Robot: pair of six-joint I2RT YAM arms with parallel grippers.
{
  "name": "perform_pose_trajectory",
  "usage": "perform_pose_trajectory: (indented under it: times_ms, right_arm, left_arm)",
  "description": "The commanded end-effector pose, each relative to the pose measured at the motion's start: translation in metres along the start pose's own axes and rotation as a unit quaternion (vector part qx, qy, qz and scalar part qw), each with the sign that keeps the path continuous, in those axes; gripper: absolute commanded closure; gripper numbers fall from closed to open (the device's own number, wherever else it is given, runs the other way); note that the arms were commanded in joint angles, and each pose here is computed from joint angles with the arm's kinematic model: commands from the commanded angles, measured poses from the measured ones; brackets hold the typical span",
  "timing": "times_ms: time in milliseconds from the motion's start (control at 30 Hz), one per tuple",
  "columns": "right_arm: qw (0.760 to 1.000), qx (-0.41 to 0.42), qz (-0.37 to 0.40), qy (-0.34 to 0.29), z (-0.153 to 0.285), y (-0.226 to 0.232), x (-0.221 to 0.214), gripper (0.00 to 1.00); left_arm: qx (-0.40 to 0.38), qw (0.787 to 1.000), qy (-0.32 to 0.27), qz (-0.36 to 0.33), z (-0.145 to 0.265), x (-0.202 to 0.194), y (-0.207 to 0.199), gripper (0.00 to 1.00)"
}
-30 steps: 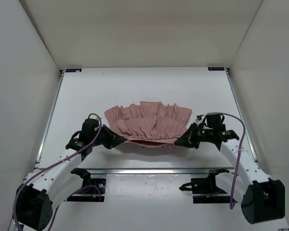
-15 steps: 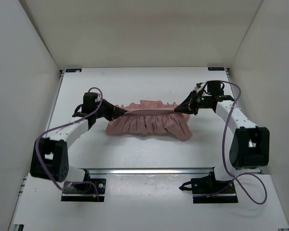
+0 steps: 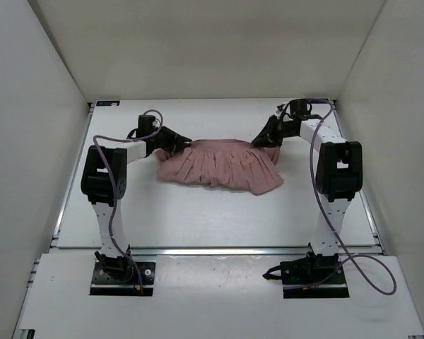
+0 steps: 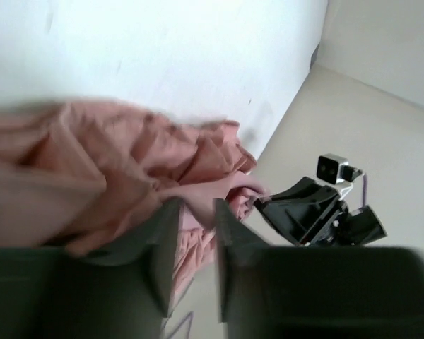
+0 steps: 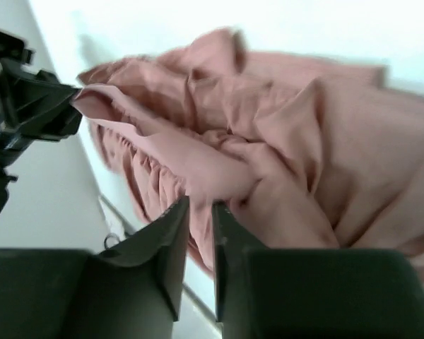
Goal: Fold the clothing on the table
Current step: Fold the skirt
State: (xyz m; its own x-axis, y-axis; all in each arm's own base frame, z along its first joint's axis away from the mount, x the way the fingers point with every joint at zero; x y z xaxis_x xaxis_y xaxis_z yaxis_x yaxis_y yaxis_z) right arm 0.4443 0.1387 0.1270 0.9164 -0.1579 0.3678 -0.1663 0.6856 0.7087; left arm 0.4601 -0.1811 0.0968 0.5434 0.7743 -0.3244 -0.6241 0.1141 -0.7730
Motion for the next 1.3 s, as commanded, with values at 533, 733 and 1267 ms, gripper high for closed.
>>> perform_pose_trajectory:
  times_ms: [533, 733, 1267]
  right_arm:
    - [0.988, -0.119, 0.063, -0.073, 0.073, -0.026, -0.033, 0.18]
    - [0.986, -0.144, 0.068, -0.051, 0.062, -0.04, -0.065, 0.01]
    - [0.986, -0.124, 0.099, 0.046, -0.03, -0.036, -0.074, 0.36]
  left_arm:
    - [-0.015, 0.991, 0.003, -0.132, 0.067, 0.004, 0.003, 0.36]
    - [0.041, 0.989, 0.023, -0.143, 0.052, -0.002, 0.046, 0.37]
    - [0.145, 0.976, -0.013, -0.161, 0.034, 0.019, 0.085, 0.36]
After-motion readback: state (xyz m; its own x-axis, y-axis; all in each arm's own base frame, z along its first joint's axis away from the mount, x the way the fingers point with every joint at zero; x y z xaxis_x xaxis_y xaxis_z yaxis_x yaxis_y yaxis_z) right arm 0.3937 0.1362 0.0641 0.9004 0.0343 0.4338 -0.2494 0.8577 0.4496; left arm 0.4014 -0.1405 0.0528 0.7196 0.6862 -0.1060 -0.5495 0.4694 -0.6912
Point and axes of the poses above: each gripper's point midway between its finger pads, its own z axis back along the fingers, its own y axis along the line the jaws close on, x = y × z, the point moved 3 cm from there along z, back along the fingers, and after that the axes turned 15 degrees about z, right-handed, at the moved point
